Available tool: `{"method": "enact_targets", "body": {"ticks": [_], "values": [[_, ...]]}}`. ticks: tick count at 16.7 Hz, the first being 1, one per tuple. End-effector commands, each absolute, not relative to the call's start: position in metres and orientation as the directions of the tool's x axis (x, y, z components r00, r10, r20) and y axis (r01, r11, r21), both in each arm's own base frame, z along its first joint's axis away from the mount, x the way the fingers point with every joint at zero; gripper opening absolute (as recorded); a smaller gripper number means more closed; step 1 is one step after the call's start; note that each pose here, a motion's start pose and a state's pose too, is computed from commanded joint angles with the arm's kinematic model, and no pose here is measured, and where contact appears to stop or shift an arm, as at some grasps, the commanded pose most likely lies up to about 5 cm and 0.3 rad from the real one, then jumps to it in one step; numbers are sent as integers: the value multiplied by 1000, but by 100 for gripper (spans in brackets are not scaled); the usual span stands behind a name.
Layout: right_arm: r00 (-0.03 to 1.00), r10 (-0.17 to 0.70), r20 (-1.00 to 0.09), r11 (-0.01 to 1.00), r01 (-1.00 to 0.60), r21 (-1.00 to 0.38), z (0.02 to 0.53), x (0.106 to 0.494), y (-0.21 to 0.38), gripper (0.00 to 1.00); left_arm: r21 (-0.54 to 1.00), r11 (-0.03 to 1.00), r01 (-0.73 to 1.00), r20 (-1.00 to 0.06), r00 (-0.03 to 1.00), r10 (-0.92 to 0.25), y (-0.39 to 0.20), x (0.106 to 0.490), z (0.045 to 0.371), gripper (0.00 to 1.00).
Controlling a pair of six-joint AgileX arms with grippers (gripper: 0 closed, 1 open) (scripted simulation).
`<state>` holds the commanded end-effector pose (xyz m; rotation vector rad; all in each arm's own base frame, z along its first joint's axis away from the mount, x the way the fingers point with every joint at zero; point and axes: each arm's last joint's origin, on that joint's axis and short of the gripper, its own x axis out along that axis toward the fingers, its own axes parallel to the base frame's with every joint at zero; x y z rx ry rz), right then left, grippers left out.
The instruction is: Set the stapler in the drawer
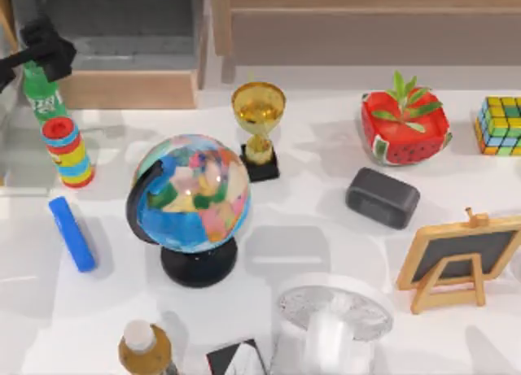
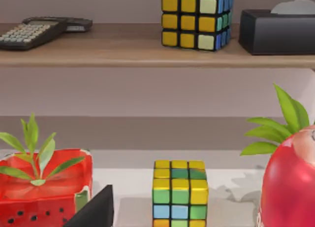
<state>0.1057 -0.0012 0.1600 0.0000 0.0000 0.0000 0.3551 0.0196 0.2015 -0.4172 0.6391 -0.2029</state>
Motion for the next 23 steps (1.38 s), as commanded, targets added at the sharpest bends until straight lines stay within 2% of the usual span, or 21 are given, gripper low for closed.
{"method": "enact_targets", "body": {"ticks": [2, 5, 8, 10, 14, 20, 23], "values": [[1000, 0, 0, 1000, 0, 0, 160, 106, -1, 100, -477, 871, -116, -700, 649, -297, 7, 349, 198, 100], [1000, 0, 0, 1000, 0, 0, 160, 106, -1, 100, -395, 849, -351, -883, 401, -245, -14, 339, 188, 100], [1000, 0, 0, 1000, 0, 0, 160, 106, -1, 100, -222, 843, -490, -973, 172, -156, -34, 329, 178, 100], [1000, 0, 0, 1000, 0, 0, 160, 106, -1, 100, -103, 845, -525, -995, 71, -77, -43, 326, 174, 100], [1000, 0, 0, 1000, 0, 0, 160, 106, -1, 100, 3, 862, -507, -1000, 9, 9, -54, 324, 177, 100], [1000, 0, 0, 1000, 0, 0, 160, 106, -1, 100, 2, 861, -509, -1000, 9, 7, -52, 324, 176, 100], [1000, 0, 0, 1000, 0, 0, 160, 106, -1, 100, 4, 862, -507, -1000, 8, 9, -51, 326, 158, 100]]}}
